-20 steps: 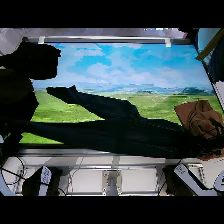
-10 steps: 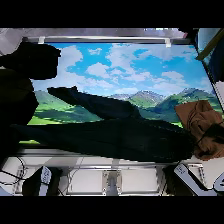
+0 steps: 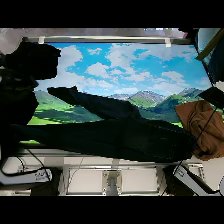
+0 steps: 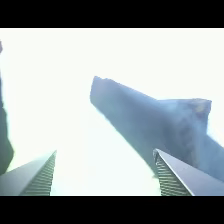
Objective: Fold the clothes and pants, and hang the long-sleeved shirts on hangers.
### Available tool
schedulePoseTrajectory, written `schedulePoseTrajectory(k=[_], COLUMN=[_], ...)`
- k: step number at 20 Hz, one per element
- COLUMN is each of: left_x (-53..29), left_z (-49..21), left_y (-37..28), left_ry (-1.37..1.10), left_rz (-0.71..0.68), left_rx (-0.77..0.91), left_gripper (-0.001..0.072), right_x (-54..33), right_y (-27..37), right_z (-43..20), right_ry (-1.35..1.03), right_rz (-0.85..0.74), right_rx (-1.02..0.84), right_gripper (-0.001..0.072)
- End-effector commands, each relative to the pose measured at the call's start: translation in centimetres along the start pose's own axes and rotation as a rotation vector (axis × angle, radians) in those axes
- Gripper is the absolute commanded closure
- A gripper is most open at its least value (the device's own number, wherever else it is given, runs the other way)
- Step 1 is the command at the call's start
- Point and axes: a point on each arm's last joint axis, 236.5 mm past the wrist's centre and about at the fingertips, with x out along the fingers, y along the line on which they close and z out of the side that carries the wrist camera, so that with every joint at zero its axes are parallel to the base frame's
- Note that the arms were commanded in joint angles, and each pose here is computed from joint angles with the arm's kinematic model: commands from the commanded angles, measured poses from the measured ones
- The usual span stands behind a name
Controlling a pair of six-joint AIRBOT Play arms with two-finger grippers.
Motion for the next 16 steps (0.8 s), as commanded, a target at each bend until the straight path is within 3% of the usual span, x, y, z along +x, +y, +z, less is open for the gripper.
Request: schedulePoseTrajectory(k=[1, 8, 16], left_x=[7.5, 11.9, 12.9], left_z=[0.5, -2.7, -2.8], left_y=[-3.8, -2.7, -1.9], left_ry=[0.125, 0.307, 0.302], left_rz=[-0.054, -0.012, 0.021], left_rx=[-0.118, -0.205, -0.388], left_gripper=[0.0000, 0.0001, 0.0006], right_x=[1.7, 1.8, 1.8], right_y=[2.5, 2.3, 2.2], right_z=[0.2, 0.0, 0.1], right_ry=[0.021, 0.029, 0.026], right_rz=[0.032, 0.017, 0.014], right_rx=[-0.064, -0.074, -0.075], right_gripper=[0.0190, 0.0190, 0.0190])
